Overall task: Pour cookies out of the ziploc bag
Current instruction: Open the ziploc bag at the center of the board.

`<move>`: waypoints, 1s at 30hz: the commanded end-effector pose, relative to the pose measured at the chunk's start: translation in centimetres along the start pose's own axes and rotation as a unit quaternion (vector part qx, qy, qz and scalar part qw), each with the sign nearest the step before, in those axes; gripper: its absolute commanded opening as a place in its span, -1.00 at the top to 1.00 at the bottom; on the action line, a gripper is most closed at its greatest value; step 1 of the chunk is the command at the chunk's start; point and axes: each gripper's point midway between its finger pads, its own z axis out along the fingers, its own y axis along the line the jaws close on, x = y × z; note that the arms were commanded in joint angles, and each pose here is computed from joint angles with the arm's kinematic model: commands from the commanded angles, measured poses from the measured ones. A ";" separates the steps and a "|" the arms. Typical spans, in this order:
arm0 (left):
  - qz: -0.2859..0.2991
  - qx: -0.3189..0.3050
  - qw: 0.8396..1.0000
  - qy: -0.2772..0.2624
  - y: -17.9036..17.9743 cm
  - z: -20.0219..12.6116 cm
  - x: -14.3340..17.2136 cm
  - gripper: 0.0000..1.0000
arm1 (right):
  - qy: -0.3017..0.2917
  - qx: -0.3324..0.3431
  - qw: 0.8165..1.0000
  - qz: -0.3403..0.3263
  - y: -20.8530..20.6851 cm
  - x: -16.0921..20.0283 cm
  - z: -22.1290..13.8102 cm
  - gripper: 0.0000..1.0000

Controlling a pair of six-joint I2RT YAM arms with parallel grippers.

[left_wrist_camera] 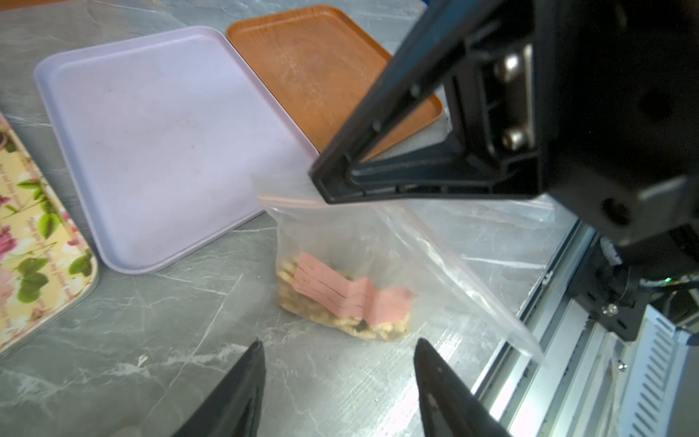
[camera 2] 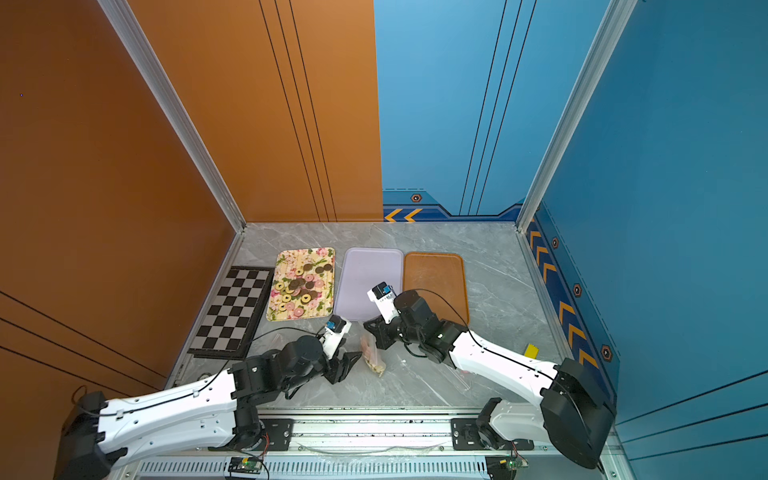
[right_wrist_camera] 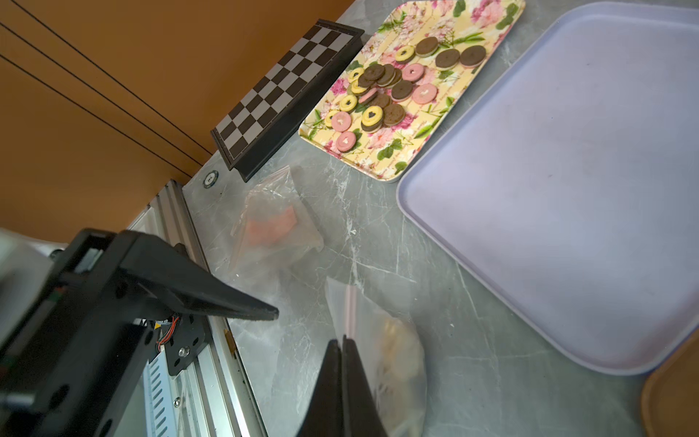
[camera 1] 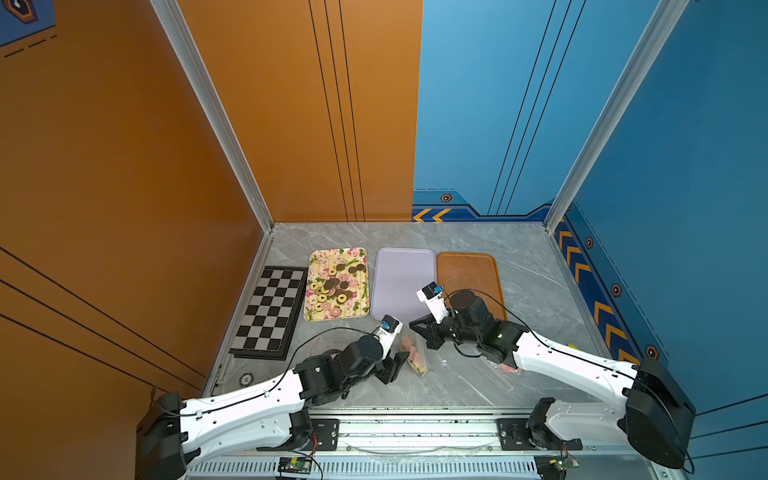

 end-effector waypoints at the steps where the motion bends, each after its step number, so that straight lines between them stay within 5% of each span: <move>1: 0.036 0.040 0.999 -0.004 -2.3 1.4 -1.2 -0.29 | -0.008 -0.021 1.000 0.019 -0.1 0.0 0.5 1.00; 14: 0.071 0.024 0.997 0.006 -1.1 5.5 -2.7 -0.21 | -0.026 -0.042 0.998 0.034 0.0 -0.6 -0.4 1.00; 30: 0.076 0.083 0.993 0.021 -1.7 6.8 -2.2 -0.04 | -0.042 -0.078 0.995 0.046 1.2 -1.4 -0.7 1.00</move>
